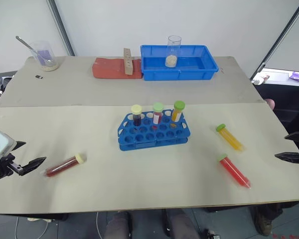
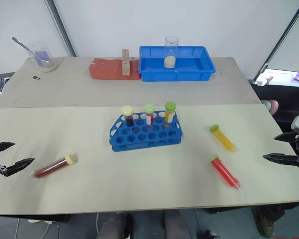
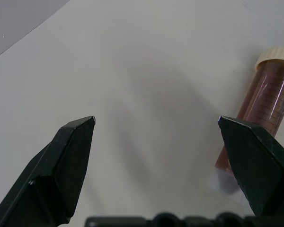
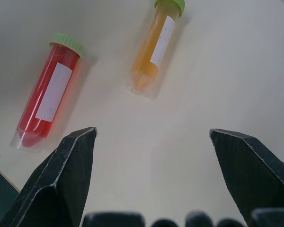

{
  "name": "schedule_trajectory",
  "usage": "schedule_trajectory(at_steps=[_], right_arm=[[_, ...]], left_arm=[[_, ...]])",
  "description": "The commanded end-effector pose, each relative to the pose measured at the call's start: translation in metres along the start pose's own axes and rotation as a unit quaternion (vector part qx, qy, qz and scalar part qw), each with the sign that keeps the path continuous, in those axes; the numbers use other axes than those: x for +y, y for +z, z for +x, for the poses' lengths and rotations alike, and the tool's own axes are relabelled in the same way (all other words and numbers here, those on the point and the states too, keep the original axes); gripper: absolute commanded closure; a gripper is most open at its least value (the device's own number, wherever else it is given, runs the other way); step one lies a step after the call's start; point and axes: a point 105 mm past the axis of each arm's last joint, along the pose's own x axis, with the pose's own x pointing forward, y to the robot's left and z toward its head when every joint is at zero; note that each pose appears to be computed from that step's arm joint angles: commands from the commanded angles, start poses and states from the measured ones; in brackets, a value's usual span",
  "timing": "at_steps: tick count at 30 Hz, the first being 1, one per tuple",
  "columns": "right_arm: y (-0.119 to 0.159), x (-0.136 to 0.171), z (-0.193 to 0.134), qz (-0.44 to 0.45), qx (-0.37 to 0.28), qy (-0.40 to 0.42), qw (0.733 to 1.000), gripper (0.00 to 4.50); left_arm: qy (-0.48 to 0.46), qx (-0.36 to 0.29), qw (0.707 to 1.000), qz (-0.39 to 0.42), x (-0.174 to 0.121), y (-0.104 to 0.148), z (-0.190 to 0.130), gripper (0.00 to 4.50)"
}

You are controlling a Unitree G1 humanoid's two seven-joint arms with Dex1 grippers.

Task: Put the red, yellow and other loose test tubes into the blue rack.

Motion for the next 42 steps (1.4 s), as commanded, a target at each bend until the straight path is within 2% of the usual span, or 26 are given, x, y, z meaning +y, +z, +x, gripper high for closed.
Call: schedule_trajectory(at_steps=[1,7,22,30,37,42], right_arm=[[0.006,-0.003,-0.004,-0.015,-0.014,-0.008,1.0,0.24],[0.011,0.001,-0.001,-0.017,-0.02,-0.004,1.0,0.24],[0.014,0.002,-0.003,-0.013,-0.023,-0.007,1.0,0.24],[0.018,0.003,0.0,-0.015,-0.026,-0.005,1.0,0.24],[0.019,0.004,0.0,-0.014,-0.028,-0.005,0.999,0.24],[0.02,0.004,0.002,-0.013,-0.036,-0.006,0.999,0.24]], left_arm=[[0.01,-0.007,1.0,0.007,0.006,0.003,-0.005,0.01],[0.014,-0.003,1.0,0.0,0.008,-0.004,-0.002,0.01],[0.009,-0.014,1.0,-0.002,0.011,-0.003,0.0,0.01],[-0.013,-0.046,0.999,-0.013,0.01,0.01,-0.003,0.01],[-0.018,-0.047,0.999,-0.02,0.009,0.011,-0.003,0.01],[-0.038,-0.067,0.997,-0.013,-0.002,0.026,0.003,0.01]])
